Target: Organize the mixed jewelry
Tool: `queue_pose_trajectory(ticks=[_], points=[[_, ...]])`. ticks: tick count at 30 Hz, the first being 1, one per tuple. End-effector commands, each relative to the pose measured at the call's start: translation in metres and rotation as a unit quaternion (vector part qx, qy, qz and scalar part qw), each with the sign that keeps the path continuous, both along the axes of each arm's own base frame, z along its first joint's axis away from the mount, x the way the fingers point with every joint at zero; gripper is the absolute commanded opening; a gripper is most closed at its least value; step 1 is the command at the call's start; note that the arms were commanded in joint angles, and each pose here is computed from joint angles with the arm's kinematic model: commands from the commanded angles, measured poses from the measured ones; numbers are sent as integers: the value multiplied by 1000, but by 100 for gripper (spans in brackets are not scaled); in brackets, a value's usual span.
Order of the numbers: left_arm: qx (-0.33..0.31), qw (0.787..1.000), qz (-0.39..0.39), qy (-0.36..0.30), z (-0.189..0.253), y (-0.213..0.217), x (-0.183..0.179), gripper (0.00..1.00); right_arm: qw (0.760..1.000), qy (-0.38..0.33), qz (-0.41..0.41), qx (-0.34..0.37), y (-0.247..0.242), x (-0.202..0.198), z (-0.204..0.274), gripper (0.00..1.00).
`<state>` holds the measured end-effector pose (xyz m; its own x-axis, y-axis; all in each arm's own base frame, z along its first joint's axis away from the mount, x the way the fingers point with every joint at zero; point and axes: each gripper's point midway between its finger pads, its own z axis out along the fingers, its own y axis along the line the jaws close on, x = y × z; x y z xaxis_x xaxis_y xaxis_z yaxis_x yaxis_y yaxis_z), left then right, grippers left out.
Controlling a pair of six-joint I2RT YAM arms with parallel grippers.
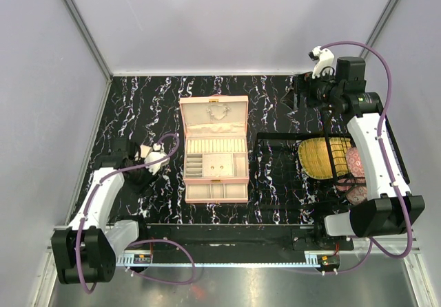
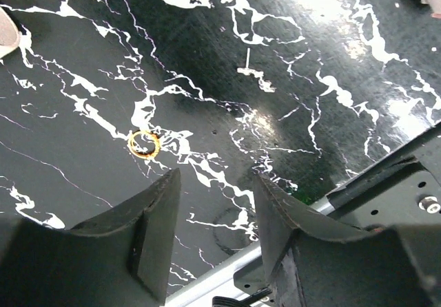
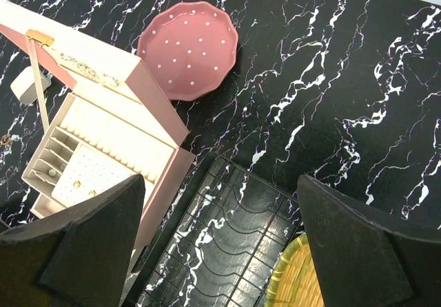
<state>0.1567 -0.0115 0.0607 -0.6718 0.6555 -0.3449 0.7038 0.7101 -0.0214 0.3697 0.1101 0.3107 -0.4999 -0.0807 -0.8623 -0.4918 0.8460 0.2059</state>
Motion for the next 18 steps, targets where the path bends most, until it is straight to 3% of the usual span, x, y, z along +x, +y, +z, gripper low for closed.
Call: queue_pose_trajectory(ticks=[1, 9, 18], points=[[18, 1000, -6, -24, -6, 7, 17, 49, 1000, -11, 16, 7, 7, -1, 7, 97], [41, 999, -9, -24, -17, 15, 18, 42, 1000, -9, 18, 6, 8, -2, 5, 97], [53, 998, -3, -30, -22, 21, 24, 42, 1000, -5, 19, 6, 8, -2, 2, 97]])
